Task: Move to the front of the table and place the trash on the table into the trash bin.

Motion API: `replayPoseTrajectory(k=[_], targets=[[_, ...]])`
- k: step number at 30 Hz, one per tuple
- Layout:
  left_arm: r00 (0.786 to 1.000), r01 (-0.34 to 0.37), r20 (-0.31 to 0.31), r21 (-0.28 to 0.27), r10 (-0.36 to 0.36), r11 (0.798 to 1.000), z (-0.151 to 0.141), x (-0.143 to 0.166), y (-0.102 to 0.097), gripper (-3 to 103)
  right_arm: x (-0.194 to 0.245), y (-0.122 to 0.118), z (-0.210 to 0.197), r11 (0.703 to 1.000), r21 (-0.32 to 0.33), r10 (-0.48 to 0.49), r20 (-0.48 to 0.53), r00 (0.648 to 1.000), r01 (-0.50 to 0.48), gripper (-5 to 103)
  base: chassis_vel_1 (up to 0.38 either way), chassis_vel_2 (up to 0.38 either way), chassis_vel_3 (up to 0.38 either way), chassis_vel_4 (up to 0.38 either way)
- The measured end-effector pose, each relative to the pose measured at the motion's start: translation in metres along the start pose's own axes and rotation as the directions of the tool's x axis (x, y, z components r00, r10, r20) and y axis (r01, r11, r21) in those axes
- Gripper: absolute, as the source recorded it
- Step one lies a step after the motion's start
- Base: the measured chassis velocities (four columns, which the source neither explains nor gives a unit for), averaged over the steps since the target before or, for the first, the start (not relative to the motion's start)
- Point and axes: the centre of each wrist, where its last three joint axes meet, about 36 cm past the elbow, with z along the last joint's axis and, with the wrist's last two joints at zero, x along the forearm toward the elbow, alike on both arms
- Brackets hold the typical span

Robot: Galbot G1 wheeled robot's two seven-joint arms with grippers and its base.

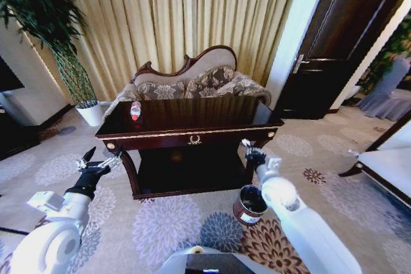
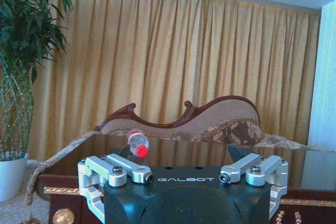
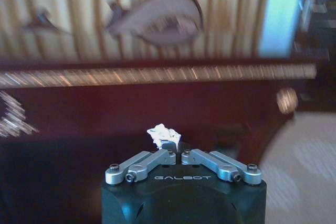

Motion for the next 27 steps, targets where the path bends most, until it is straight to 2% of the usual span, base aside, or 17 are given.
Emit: replayPoseTrajectory(k=[4, 7, 10, 12, 16, 18, 21, 22, 24, 26, 27], targets=[[1.0, 0.002, 0.001, -0.003, -0.002, 1.0, -0.001, 0.001, 0.001, 100, -0.022, -0.015, 0.023, 0.998, 0.005, 0.066, -0.073, 0.995, -0.066, 1, -0.055, 0.05, 0.046, -0.02], [1.0, 0.012, 0.004, -0.009, -0.012, 1.0, -0.002, 0.003, 0.004, 100, -0.056, -0.043, 0.071, 0.989, 0.041, 0.146, -0.221, 0.964, -0.141, 1, 0.0, 0.0, 0.0, 0.0], [1.0, 0.015, 0.005, -0.008, -0.015, 1.0, -0.002, 0.003, 0.005, 100, -0.064, -0.05, 0.089, 0.986, 0.059, 0.166, -0.264, 0.95, -0.155, 1, 0.0, 0.0, 0.0, 0.0], [1.0, 0.021, 0.007, -0.007, -0.021, 1.0, -0.001, 0.004, 0.006, 100, -0.079, -0.058, 0.121, 0.978, 0.102, 0.204, -0.327, 0.923, -0.18, 1, 0.0, 0.0, 0.0, 0.0], [1.0, 0.027, 0.007, -0.009, -0.027, 1.0, -0.001, 0.005, 0.007, 100, -0.09, -0.061, 0.147, 0.973, 0.138, 0.222, -0.37, 0.902, -0.182, 1, 0.0, 0.0, 0.0, 0.0], [1.0, 0.028, 0.005, -0.01, -0.028, 1.0, 0.0, 0.005, 0.008, 100, -0.102, -0.061, 0.165, 0.966, 0.183, 0.245, -0.404, 0.882, -0.184, 1, 0.0, 0.0, 0.0, 0.0], [1.0, 0.029, 0.006, -0.009, -0.029, 1.0, 0.0, 0.005, 0.008, 100, -0.107, -0.06, 0.172, 0.962, 0.198, 0.257, -0.417, 0.872, -0.189, 1, 0.0, 0.0, 0.0, 0.0], [1.0, 0.03, 0.006, -0.008, -0.03, 1.0, 0.0, 0.005, 0.008, 100, -0.109, -0.059, 0.177, 0.959, 0.212, 0.266, -0.429, 0.863, -0.19, -3, 0.0, 0.0, 0.0, 0.0], [1.0, 0.03, 0.007, -0.007, -0.03, 1.0, 0.0, 0.005, 0.008, 100, -0.11, -0.057, 0.18, 0.957, 0.223, 0.269, -0.435, 0.859, -0.187, 1, 0.0, 0.0, 0.0, 0.0], [0.999, 0.032, 0.007, -0.007, -0.032, 0.999, 0.0, 0.005, 0.008, 100, -0.109, -0.053, 0.182, 0.954, 0.246, 0.267, -0.426, 0.864, -0.173, 12, 0.0, 0.0, 0.0, 0.0], [0.999, 0.032, 0.007, -0.007, -0.032, 0.999, 0.0, 0.005, 0.008, 100, -0.109, -0.053, 0.182, 0.954, 0.246, 0.267, -0.426, 0.864, -0.173, 12, 0.0, 0.0, 0.0, 0.0]])
